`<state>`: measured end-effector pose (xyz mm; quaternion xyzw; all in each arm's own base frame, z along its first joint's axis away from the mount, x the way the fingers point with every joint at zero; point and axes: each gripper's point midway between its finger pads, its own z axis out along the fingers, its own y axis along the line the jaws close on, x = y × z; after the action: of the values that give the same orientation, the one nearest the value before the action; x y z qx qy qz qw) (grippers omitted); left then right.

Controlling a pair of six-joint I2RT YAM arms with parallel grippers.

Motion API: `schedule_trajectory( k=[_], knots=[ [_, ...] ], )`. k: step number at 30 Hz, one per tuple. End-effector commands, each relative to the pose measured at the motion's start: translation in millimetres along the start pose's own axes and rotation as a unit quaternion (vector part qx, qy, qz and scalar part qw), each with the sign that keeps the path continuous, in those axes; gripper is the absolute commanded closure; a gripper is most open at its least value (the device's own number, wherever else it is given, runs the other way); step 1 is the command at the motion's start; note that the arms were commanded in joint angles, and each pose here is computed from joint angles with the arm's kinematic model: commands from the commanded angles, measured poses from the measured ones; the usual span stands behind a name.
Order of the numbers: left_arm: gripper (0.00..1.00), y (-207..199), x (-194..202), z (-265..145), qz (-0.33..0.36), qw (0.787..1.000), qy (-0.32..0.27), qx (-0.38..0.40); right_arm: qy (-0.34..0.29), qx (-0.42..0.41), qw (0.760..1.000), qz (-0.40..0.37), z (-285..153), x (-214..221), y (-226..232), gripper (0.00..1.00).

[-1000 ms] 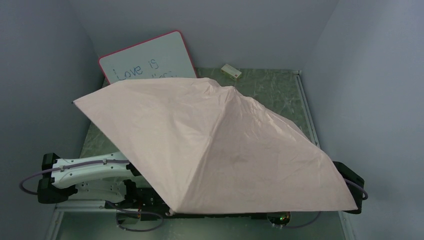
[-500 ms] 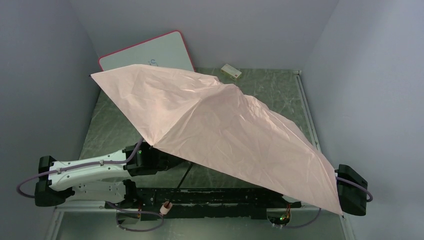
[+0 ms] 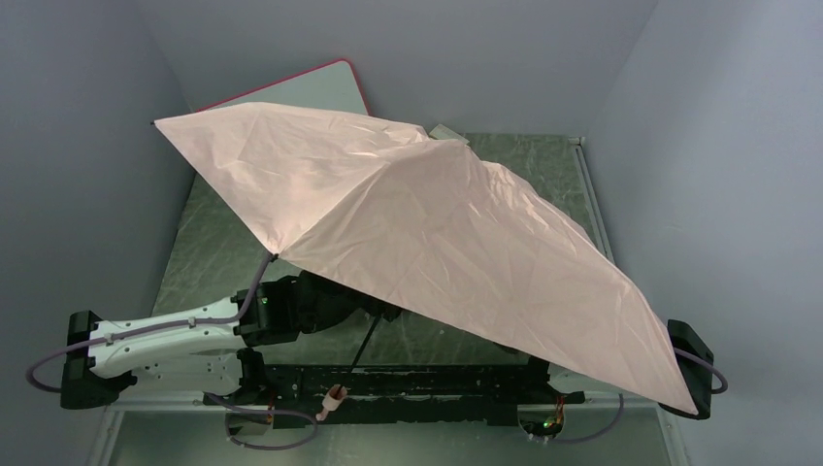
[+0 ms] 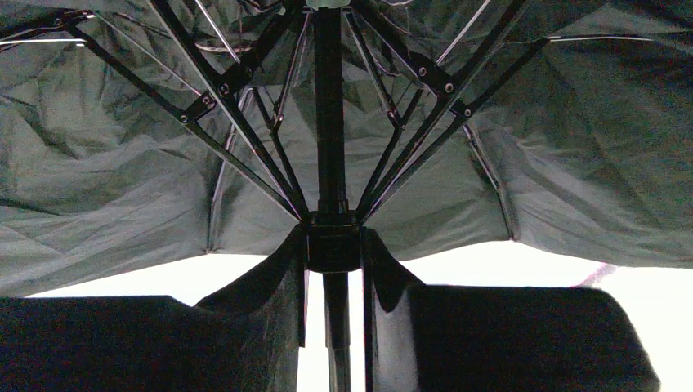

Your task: Put away the umbrella

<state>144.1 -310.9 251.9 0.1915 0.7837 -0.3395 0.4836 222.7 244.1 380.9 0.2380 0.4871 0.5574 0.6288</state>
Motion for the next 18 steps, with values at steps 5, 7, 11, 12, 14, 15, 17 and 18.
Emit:
schedule_trajectory(
  k=[5, 7, 11, 12, 14, 15, 17, 18],
  knots=[
    [0.29, -16, 16, -4, -0.029, 0.998, 0.025, 0.056, -0.071, -0.020, 0.997, 0.012, 16, -44, 31, 1.00],
    [0.31, -15, 17, -8, -0.031, 0.997, 0.028, 0.058, -0.079, -0.017, 0.997, 0.002, 18, -49, 30, 1.00],
    [0.35, -14, 17, -17, -0.037, 0.997, 0.028, 0.067, -0.081, -0.011, 0.997, -0.003, 25, -56, 23, 1.00],
    [0.35, -14, 20, -17, -0.037, 0.996, 0.032, 0.069, -0.080, -0.012, 0.997, 0.000, 27, -58, 21, 1.00],
    [0.36, -14, 27, -17, -0.037, 0.996, 0.041, 0.071, -0.083, -0.013, 0.996, 0.009, 30, -63, 17, 1.00],
    [0.37, -14, 31, -16, -0.037, 0.996, 0.047, 0.073, -0.085, -0.013, 0.996, 0.011, 32, -65, 16, 1.00],
    [0.38, -15, 40, -14, -0.039, 0.995, 0.058, 0.076, -0.088, -0.011, 0.996, 0.012, 33, -68, 16, 1.00],
    [0.38, -15, 43, -13, -0.040, 0.994, 0.061, 0.078, -0.090, -0.011, 0.996, 0.011, 34, -70, 16, 1.00]
  ],
)
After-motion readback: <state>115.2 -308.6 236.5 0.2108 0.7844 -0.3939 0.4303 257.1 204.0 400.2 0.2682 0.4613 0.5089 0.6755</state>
